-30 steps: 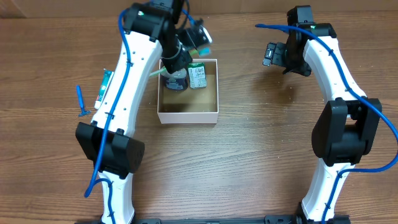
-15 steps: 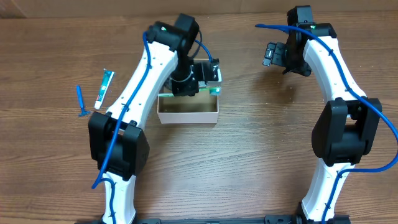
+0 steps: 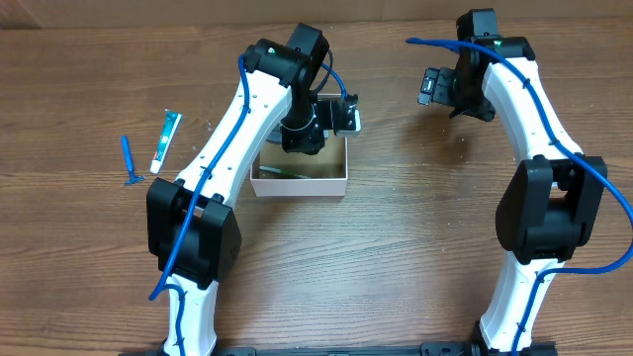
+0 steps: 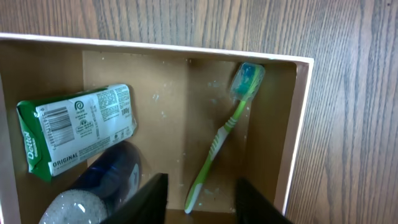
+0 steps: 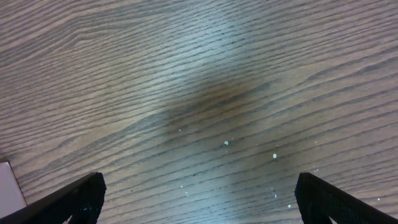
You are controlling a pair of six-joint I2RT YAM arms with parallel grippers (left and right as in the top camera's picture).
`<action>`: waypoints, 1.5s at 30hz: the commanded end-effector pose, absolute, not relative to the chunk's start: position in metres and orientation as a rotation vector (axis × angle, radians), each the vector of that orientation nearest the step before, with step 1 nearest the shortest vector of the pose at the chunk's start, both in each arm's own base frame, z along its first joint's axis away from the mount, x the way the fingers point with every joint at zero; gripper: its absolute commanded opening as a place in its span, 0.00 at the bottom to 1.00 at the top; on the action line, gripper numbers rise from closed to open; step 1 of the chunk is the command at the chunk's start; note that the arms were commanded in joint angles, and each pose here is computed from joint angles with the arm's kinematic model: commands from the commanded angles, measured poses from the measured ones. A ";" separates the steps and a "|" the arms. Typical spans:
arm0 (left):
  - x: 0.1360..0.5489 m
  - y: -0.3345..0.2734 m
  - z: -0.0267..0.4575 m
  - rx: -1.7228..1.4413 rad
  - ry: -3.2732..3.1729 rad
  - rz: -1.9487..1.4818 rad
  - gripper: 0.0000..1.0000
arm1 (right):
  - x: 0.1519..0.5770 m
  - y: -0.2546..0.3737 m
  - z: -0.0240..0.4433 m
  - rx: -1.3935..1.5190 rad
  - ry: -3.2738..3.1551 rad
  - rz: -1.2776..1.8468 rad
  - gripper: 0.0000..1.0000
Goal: Pack container
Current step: 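Carry the toothbrush into the box and release it, then move the left gripper to the toothpaste tube and grasp it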
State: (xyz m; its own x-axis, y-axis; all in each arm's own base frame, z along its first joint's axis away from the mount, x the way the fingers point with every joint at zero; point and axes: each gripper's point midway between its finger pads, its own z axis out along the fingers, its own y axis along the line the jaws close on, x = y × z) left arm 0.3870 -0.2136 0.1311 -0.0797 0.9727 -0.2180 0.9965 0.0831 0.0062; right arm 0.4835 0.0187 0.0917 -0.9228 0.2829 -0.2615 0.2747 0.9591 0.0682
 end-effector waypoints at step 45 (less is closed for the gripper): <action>0.443 0.086 0.063 0.115 2.786 -0.003 0.98 | 0.490 0.017 0.097 0.412 2.816 0.036 1.00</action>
